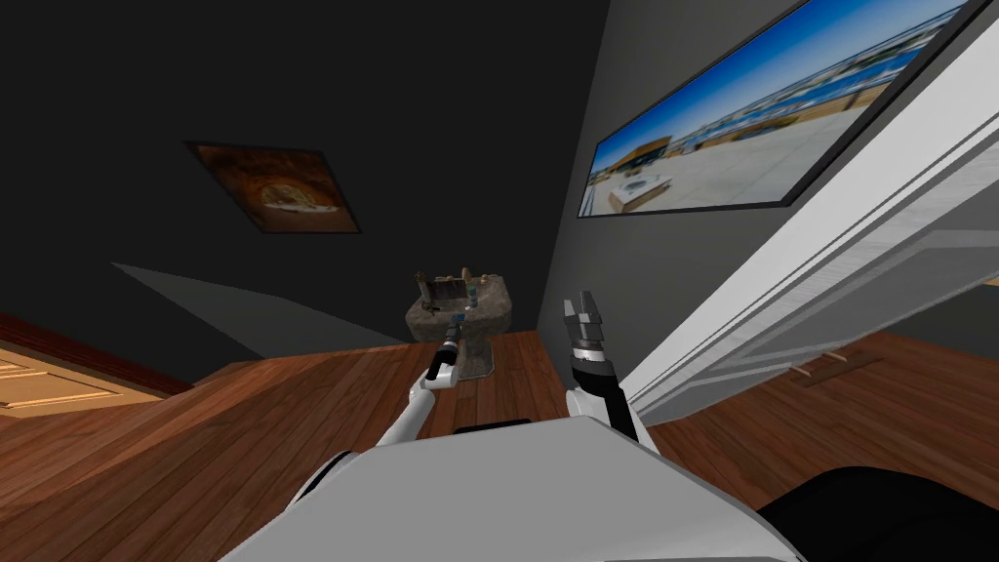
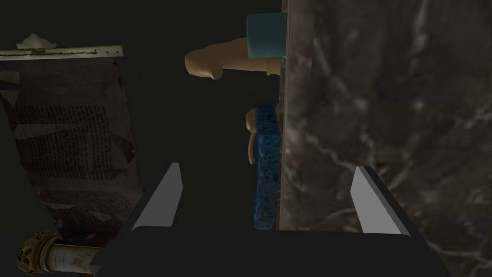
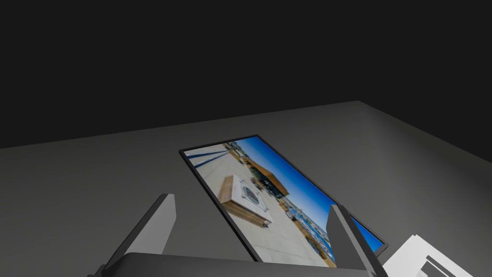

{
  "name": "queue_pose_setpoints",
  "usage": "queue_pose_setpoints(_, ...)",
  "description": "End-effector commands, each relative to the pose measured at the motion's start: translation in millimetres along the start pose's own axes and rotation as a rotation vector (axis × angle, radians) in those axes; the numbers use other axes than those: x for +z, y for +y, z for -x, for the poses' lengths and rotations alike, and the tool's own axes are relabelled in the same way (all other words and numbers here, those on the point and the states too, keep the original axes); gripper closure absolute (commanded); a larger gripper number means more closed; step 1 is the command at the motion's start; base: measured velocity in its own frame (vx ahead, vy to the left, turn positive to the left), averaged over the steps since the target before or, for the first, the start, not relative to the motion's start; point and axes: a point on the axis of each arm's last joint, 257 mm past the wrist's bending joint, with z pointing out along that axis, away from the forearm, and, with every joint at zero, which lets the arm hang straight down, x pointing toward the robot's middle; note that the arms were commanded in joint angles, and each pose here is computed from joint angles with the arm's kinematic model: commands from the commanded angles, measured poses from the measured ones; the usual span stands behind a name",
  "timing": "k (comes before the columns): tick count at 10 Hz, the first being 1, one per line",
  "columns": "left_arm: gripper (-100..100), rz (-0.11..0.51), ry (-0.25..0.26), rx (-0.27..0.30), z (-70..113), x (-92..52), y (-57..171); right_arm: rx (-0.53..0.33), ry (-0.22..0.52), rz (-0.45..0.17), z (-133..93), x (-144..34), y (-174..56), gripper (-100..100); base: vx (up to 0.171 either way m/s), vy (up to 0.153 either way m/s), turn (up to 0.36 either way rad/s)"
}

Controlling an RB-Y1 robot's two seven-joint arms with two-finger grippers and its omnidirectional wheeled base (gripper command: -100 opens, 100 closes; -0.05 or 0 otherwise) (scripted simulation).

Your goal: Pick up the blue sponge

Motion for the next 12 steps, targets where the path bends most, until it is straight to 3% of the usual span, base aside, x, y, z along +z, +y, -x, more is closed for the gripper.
queue_pose_setpoints(1, -100, 0.02, 0.002, 0.004, -0.7, 1.1, 8, 0.0, 0.0, 0.0, 0, 0.0, 0, 0, 0.002, 0.003, -0.012)
queue_pose_setpoints(7, -100, 0.005, 0.043, 0.049, -19.1, 44.4, -13, 0.0, 0.0, 0.0, 0, 0.0, 0, 0, -0.042, 0.004, 0.103)
queue_pose_setpoints(8, -100, 0.017, 0.041, 0.051, -17.8, 42.6, -8, 0.0, 0.0, 0.0, 0, 0.0, 0, 0, 0.0, 0.0, 0.0)
queue_pose_setpoints(9, -100, -0.011, 0.046, 0.06, -20.7, 52.0, -21, 0.0, 0.0, 0.0, 0, 0.0, 0, 0, -0.044, 0.006, 0.192)
queue_pose_setpoints(11, -100, 0.012, 0.05, 0.084, -21.1, 62.0, -20, 0.0, 0.0, 0.0, 0, 0.0, 0, 0, -0.038, 0.007, 0.069)
queue_pose_setpoints(12, -100, 0.006, 0.048, 0.078, -19.6, 58.0, -19, 0.0, 0.0, 0.0, 0, 0.0, 0, 0, 0.0, 0.0, 0.0)
